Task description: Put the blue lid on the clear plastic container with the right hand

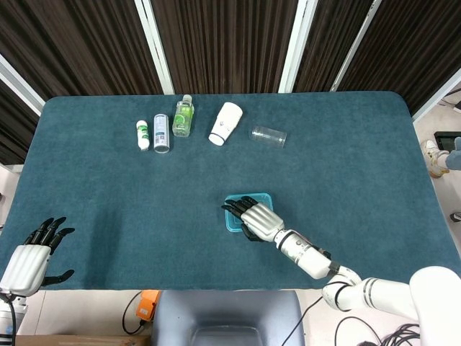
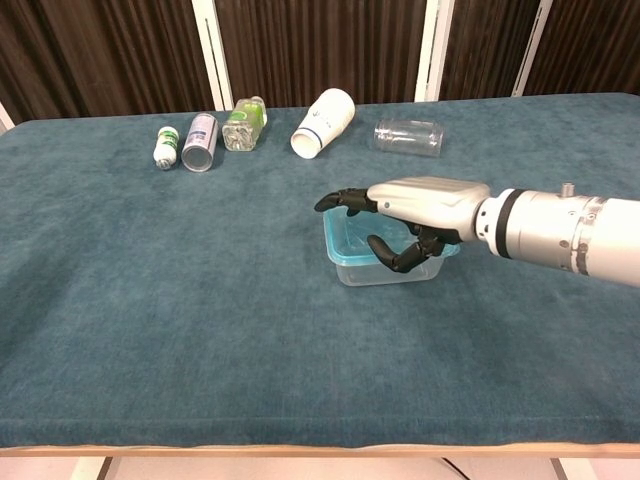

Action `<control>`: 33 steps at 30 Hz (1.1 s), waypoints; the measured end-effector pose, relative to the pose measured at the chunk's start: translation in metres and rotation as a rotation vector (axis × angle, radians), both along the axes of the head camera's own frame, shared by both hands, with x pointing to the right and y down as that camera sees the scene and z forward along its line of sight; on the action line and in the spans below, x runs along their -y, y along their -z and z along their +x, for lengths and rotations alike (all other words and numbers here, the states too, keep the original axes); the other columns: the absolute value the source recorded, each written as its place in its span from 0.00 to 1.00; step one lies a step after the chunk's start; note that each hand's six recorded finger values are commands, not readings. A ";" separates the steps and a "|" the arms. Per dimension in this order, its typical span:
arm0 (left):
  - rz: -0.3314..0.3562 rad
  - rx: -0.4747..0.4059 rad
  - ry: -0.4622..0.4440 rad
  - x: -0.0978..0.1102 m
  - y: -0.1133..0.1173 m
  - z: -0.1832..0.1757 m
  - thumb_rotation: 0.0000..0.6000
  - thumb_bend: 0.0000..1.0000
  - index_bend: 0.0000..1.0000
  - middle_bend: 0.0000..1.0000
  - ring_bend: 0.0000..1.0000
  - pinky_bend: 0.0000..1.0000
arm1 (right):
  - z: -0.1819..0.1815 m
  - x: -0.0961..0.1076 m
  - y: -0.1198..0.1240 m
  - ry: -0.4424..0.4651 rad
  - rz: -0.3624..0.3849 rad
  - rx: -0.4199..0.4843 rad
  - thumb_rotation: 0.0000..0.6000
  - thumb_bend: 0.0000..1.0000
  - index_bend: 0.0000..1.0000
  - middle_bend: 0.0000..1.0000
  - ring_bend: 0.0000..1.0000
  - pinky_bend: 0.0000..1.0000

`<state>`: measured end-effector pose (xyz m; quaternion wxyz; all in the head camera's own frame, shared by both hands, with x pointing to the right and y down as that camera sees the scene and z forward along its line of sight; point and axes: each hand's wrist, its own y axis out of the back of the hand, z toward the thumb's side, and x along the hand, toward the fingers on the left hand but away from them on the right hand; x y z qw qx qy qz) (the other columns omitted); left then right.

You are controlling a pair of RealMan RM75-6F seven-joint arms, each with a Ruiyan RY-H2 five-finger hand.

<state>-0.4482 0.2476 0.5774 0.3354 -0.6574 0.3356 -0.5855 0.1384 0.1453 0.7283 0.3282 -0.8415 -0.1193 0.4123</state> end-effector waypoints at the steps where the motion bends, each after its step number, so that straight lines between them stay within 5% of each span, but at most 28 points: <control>1: 0.000 0.000 0.000 0.000 0.000 0.000 1.00 0.46 0.22 0.07 0.03 0.22 | 0.000 0.000 0.000 0.000 -0.002 0.001 1.00 0.86 0.12 0.17 0.19 0.21; 33: 0.002 -0.001 0.003 0.000 0.001 -0.001 1.00 0.46 0.22 0.07 0.03 0.22 | 0.008 -0.006 -0.007 0.000 -0.029 0.013 1.00 0.86 0.12 0.17 0.19 0.21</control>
